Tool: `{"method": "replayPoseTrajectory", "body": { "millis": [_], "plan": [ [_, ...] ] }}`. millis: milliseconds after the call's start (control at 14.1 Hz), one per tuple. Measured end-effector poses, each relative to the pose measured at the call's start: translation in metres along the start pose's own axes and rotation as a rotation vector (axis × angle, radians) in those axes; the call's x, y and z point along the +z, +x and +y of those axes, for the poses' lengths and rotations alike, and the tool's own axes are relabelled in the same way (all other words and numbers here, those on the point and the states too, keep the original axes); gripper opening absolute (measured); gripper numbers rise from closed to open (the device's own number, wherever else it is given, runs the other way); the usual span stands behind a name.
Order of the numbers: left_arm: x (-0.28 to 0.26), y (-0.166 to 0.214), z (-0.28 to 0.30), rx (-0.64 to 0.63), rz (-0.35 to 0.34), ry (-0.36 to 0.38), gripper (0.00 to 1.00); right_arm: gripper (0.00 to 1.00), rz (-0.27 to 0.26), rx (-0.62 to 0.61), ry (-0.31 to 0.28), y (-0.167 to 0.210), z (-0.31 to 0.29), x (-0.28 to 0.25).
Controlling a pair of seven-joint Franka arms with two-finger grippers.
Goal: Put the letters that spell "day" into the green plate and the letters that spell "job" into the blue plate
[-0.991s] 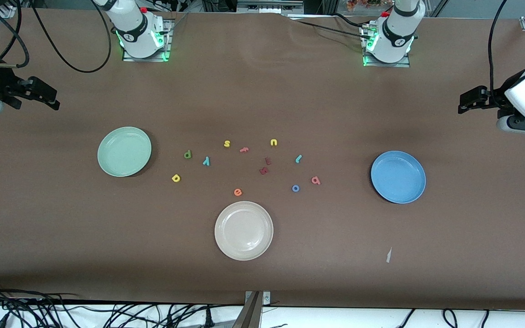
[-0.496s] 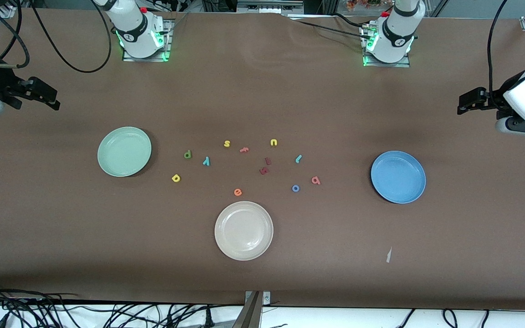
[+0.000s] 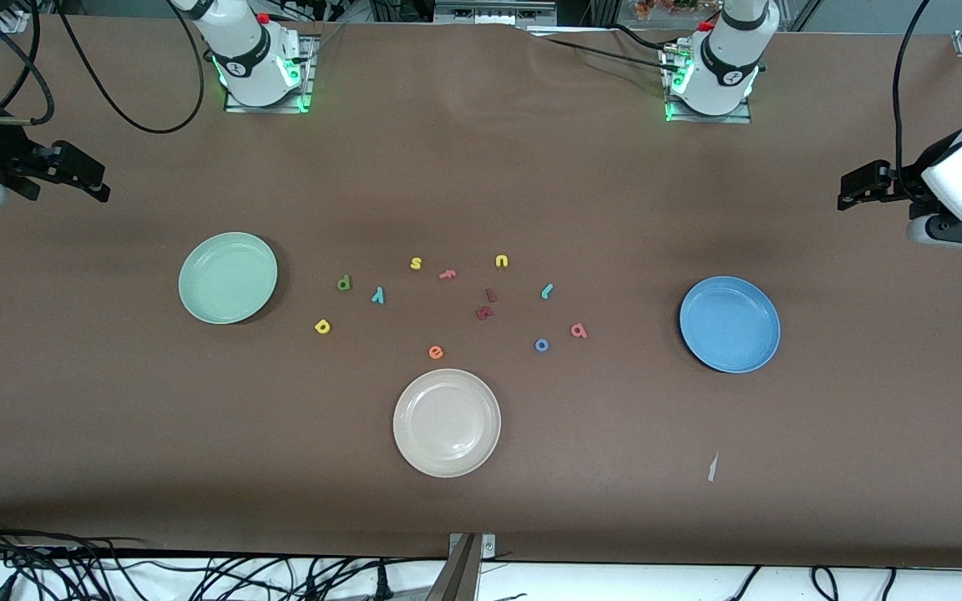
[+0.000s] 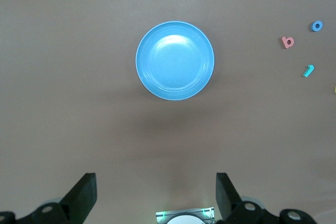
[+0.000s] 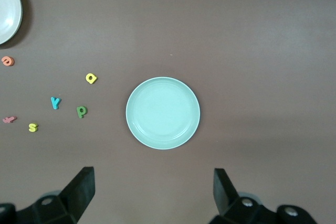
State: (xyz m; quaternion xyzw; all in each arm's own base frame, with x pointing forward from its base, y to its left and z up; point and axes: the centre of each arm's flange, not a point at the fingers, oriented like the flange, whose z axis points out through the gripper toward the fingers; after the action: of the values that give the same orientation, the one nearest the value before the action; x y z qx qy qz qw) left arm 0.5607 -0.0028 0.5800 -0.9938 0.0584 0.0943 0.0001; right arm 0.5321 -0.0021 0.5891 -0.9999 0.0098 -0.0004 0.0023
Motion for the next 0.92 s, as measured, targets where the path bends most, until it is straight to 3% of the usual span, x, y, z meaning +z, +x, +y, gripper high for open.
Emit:
{"method": "replayPoseTrajectory", "body": {
  "millis": [142,354,496,779,920],
  "plan": [
    [0.000,0.000,0.002,0.003,0.001,-0.014,1.00,1.00,-0.010,0.001,0.000,0.001,0.000,0.004],
    [0.004,0.005,0.021,0.023,0.005,-0.160,1.00,1.00,-0.047,-0.008,-0.003,0.009,-0.006,0.023],
    [0.015,0.013,0.026,0.010,-0.015,-0.213,1.00,1.00,-0.089,-0.032,-0.006,0.017,-0.020,0.046],
    [0.045,0.032,0.044,0.038,-0.068,-0.229,1.00,1.00,-0.170,-0.067,-0.028,0.037,-0.084,0.114],
    [0.058,0.042,0.076,0.089,-0.083,-0.223,1.00,1.00,-0.176,-0.054,-0.043,0.046,-0.121,0.153]
  ]
}}
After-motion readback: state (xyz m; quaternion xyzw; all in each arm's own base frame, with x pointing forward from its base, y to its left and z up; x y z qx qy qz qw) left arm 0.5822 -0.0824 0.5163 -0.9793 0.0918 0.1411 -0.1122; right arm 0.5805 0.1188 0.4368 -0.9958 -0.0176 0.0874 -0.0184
